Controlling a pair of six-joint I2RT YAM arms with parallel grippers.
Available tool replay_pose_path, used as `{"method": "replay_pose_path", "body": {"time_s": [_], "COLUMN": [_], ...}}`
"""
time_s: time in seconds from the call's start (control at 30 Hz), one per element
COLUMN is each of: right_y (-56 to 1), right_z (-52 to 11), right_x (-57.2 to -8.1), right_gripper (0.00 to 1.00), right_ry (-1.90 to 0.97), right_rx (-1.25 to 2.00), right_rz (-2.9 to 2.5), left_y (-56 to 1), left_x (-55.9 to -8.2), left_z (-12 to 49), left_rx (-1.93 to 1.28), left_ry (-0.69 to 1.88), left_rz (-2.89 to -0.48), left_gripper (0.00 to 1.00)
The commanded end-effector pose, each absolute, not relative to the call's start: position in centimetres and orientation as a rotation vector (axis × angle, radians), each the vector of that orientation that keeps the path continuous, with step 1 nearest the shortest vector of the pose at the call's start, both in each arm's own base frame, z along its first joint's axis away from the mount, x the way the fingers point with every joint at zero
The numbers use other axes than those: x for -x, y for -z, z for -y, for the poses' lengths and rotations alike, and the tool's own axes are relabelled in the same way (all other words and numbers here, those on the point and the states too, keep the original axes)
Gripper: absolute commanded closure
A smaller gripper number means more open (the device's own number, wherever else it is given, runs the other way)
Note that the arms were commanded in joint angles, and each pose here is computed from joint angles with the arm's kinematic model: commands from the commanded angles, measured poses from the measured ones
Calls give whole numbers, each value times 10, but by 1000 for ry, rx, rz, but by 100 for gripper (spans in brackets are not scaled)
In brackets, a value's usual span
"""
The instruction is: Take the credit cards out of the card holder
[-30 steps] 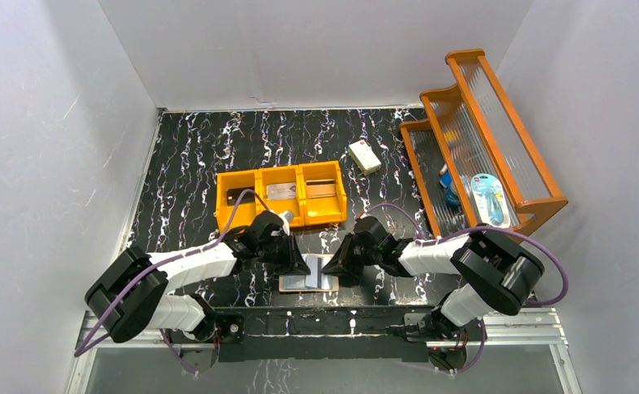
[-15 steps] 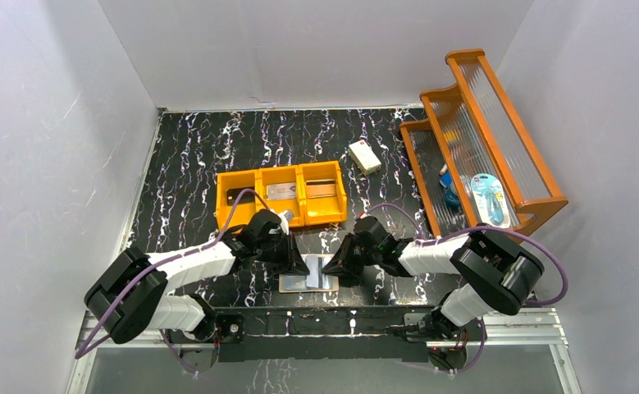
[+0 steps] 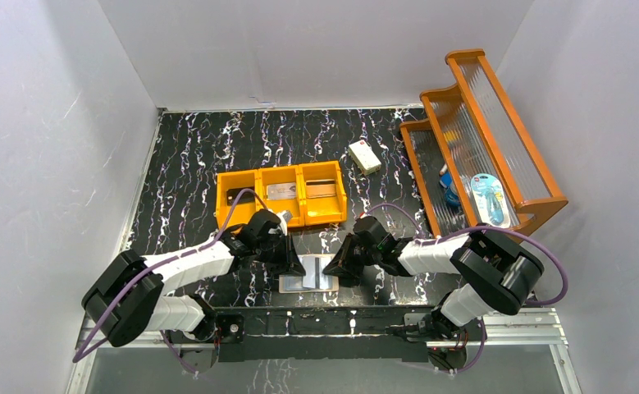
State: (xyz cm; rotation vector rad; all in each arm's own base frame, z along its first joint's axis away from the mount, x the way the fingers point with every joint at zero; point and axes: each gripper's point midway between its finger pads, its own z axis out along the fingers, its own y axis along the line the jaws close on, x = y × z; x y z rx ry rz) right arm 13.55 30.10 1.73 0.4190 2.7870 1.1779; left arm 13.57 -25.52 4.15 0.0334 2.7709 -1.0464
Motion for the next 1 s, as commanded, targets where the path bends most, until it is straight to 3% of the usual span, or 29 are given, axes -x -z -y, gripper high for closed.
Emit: {"method": "replay_pose_path", "body": {"time_s": [0.0, 0.3, 0.53, 0.73, 0.97], "right_y": [37, 24, -30, -80, -64], "right_z": [-246, -254, -279, -305, -326], "right_x": [-116, -124, -149, -161, -149], "right_gripper": [86, 84, 71, 65, 65], "right_ry": [-749, -800, -936, -1143, -1257], "right_rx": [-478, -427, -252, -147, -84], "right_rz": [-2941, -2903, -2758, -2613, -2697], "left_y": [-55, -53, -55, -56, -57], "left_x": [-138, -140, -141, -141, -141], "left_z": [255, 247, 251, 253, 255], "left_rx": [-81, -72, -76, -72, -59], "left_ry": [1038, 956, 977, 995, 1007], "left_rz": [-2760, -2777, -2778, -2776, -2775], "left_gripper": [100, 100, 100, 100, 100]}}
